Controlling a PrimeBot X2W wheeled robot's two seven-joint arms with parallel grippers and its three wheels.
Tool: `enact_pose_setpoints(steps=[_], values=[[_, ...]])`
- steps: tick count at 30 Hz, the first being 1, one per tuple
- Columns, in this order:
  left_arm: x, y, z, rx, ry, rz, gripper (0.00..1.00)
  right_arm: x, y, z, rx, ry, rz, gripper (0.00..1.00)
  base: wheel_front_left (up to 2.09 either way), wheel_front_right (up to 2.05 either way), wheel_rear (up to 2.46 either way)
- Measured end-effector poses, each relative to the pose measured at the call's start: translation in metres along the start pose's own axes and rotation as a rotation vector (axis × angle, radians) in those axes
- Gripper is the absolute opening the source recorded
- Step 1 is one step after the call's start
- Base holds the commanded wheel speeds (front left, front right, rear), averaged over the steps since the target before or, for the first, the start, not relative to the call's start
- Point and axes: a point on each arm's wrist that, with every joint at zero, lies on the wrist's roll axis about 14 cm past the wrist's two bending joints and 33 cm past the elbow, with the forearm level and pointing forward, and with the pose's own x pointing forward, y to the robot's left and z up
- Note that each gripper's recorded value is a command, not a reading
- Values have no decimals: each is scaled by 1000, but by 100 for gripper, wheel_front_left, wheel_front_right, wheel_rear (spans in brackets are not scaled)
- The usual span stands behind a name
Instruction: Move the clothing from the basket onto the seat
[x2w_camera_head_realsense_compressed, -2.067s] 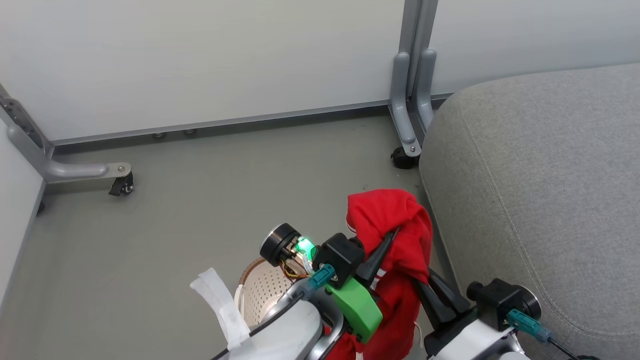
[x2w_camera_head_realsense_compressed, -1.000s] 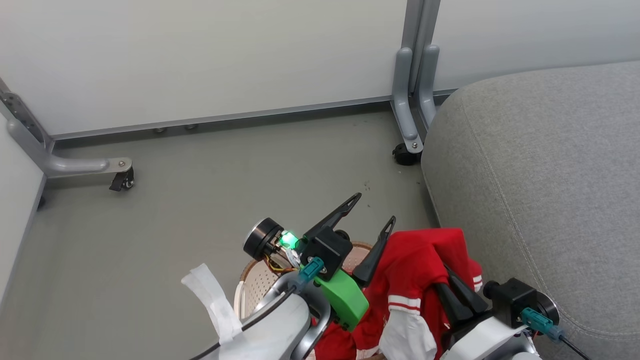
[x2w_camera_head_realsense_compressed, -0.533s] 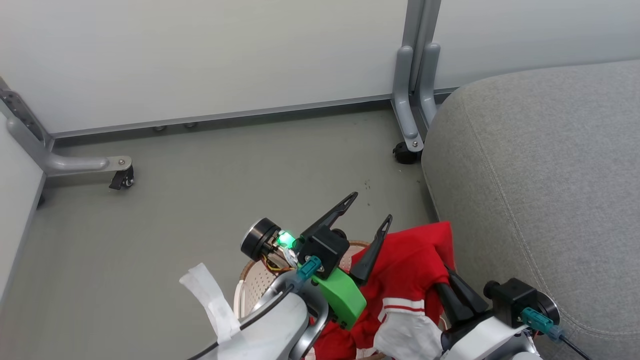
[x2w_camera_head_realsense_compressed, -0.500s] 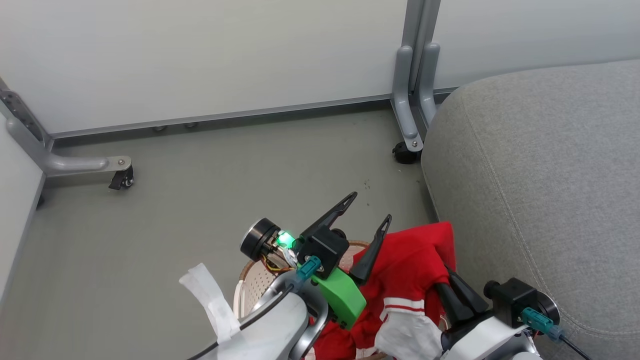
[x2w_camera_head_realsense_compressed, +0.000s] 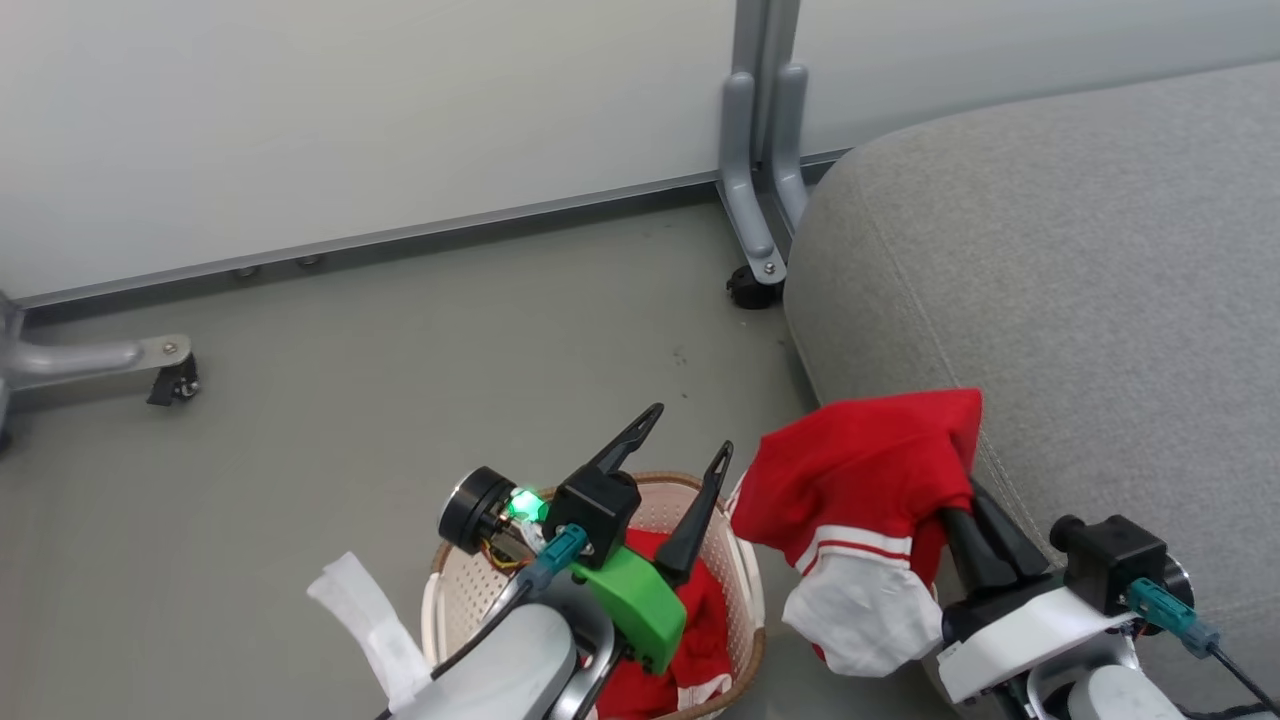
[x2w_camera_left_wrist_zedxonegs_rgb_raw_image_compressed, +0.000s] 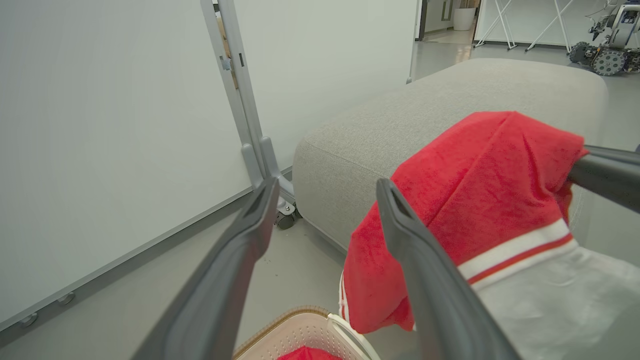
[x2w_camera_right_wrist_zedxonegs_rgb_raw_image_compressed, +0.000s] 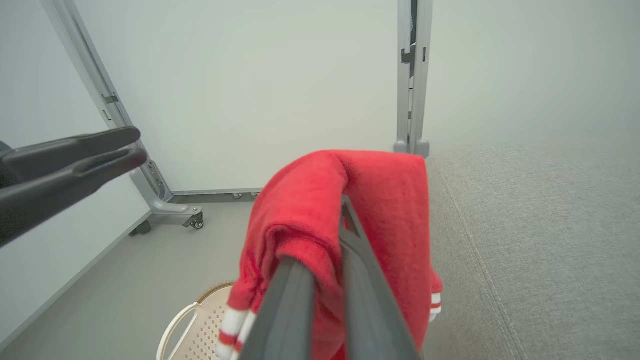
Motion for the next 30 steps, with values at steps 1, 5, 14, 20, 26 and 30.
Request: enact_pose_setpoints(steps=[1,5,14,20,26,30], values=[[0,-1,-2,-5,3,-3,100,-2,-6,3,-6,-8,-17,0,0,0,0],[4,-5,-13,-25,19,-21,100,-14,-33,20,-37,-52,-99,0,0,0,0],[24,-24,-24,-43,17,-108,100,-40,-78,64,-22,-185,-282,0,0,0,0],[39,-37,-39,-58,25,-187,100,-35,-107,77,-47,-203,-345,0,0,0,0],[59,-38,-47,-66,7,-252,100,-12,-153,103,-161,-220,-387,0,0,0,0],[72,-30,-56,-83,8,-263,100,12,-195,131,-265,-239,-422,0,0,0,0]])
